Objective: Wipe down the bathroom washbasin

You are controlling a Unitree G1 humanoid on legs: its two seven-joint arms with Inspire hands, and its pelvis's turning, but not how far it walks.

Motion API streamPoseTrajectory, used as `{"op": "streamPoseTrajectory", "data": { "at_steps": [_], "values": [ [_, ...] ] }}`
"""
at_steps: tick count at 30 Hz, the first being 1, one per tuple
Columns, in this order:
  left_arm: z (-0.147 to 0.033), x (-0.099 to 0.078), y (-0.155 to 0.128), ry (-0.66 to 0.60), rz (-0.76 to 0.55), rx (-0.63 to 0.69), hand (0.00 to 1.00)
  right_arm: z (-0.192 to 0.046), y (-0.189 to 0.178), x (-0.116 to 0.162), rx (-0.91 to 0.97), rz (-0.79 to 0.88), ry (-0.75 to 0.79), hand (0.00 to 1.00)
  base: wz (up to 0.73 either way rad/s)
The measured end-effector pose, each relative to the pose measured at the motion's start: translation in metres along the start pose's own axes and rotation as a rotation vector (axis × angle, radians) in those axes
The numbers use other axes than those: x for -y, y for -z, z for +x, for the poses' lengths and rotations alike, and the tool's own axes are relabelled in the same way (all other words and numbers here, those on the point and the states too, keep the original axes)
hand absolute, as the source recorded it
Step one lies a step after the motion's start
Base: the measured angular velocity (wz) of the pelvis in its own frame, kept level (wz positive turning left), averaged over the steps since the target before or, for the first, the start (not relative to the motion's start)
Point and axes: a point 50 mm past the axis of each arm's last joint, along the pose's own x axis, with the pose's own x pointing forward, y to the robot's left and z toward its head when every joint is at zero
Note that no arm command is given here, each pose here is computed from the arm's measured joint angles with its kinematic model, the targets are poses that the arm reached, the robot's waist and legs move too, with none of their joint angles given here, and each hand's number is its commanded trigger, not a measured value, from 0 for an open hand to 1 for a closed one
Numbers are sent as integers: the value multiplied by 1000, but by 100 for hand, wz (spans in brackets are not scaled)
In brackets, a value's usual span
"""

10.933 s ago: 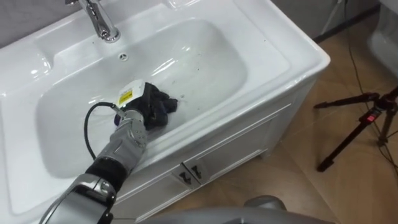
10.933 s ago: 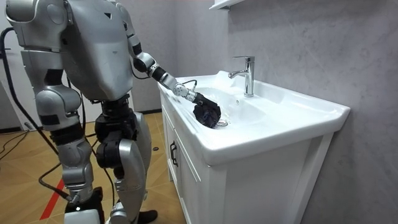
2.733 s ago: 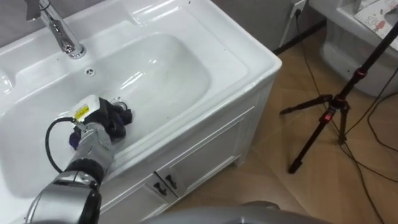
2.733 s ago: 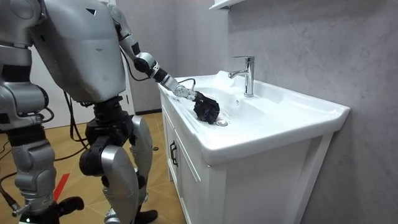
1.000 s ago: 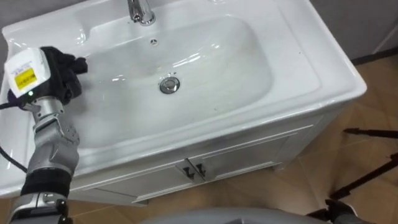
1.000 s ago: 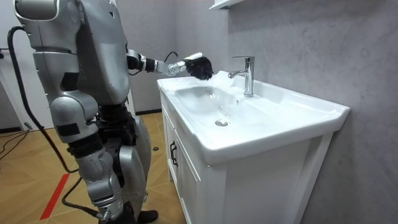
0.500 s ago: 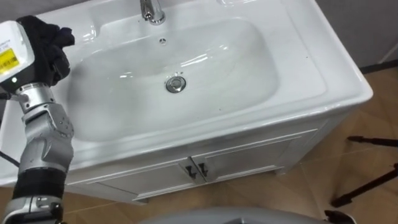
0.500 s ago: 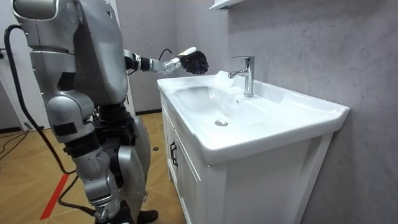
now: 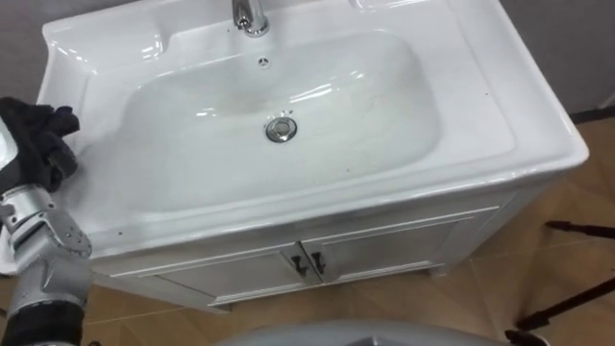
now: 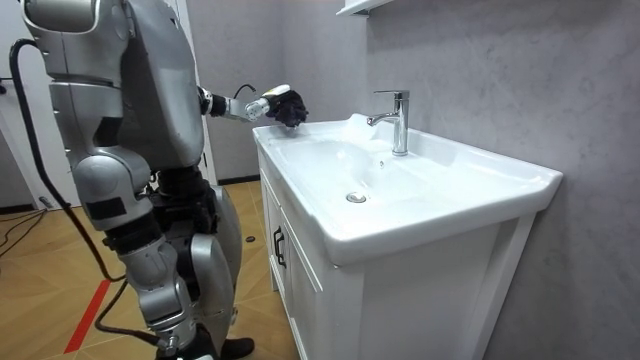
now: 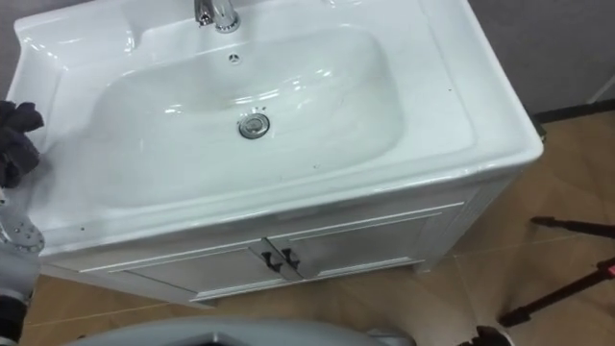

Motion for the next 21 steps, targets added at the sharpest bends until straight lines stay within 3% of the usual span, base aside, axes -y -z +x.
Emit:
{"op": "streamPoseTrajectory", "data": {
  "at_steps": [10,21],
  "values": [
    [-4,7,17,41,7,-98,100,0,4,3,-28,19,-3,0,4],
    [-5,8,19,60,15,-108,100,0,7,2,-40,12,-16,0,0]
  ]
}}
